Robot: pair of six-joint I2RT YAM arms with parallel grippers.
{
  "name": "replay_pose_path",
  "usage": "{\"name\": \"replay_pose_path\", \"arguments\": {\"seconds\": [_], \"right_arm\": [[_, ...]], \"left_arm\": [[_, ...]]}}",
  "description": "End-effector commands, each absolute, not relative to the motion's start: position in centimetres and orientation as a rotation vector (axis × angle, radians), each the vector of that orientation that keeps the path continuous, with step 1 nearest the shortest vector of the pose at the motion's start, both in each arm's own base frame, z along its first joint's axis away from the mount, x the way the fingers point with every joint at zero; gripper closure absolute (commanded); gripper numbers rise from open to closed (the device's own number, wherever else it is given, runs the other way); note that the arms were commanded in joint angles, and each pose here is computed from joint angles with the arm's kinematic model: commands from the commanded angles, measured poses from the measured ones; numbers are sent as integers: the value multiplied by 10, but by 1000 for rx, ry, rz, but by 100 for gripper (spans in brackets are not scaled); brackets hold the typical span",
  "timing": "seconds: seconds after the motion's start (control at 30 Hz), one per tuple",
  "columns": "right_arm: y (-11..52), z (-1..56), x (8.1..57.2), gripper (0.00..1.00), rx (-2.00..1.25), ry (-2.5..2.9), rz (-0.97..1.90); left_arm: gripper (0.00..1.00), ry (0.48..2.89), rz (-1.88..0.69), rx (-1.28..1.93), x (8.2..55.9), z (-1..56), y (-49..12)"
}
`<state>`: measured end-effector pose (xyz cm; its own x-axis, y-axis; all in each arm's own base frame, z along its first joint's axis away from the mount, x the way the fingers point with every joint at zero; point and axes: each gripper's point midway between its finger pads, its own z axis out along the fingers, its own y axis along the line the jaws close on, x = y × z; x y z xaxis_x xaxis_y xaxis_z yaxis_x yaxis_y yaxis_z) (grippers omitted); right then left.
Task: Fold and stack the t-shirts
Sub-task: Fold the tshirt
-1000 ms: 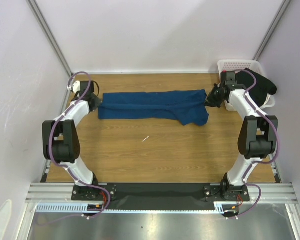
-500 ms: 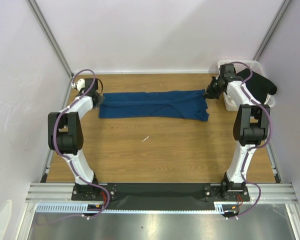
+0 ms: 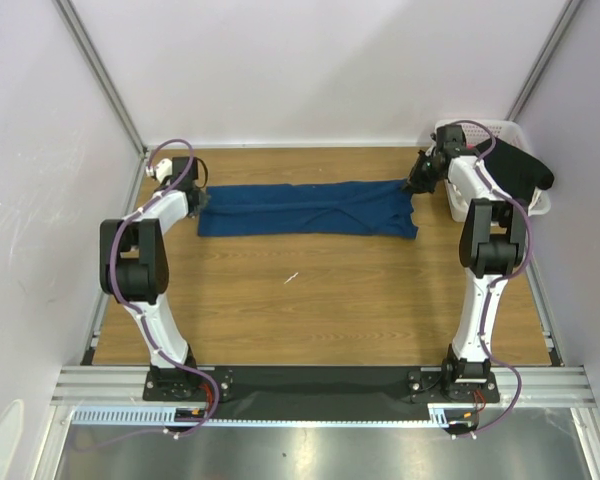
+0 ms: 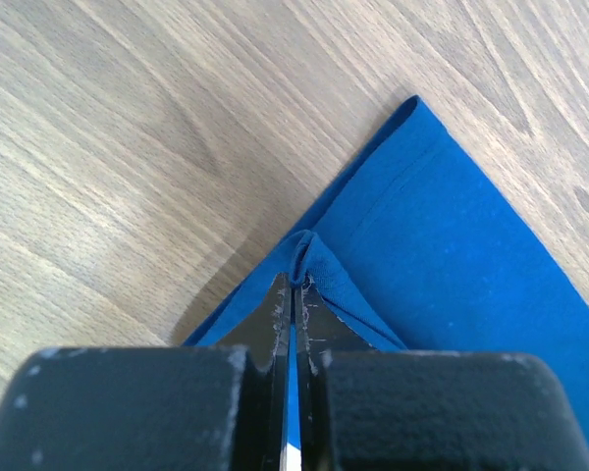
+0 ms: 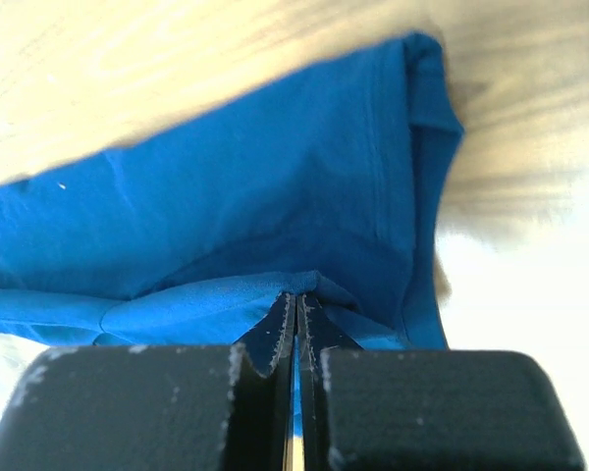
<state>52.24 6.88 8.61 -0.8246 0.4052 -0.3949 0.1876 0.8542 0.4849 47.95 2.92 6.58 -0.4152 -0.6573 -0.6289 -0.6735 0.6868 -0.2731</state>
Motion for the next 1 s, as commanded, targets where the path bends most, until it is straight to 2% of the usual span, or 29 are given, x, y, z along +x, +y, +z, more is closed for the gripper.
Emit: {"name": "replay_pose_path", "arguments": {"seconds": [0.0, 0.97], "right_arm": [[65, 104, 543, 100, 375, 2466, 607], [71, 78, 556, 100, 349, 2495, 608]], "left_arm": [[100, 2091, 68, -1000, 497, 83, 40], [98, 2129, 92, -878, 514, 80, 26]]}}
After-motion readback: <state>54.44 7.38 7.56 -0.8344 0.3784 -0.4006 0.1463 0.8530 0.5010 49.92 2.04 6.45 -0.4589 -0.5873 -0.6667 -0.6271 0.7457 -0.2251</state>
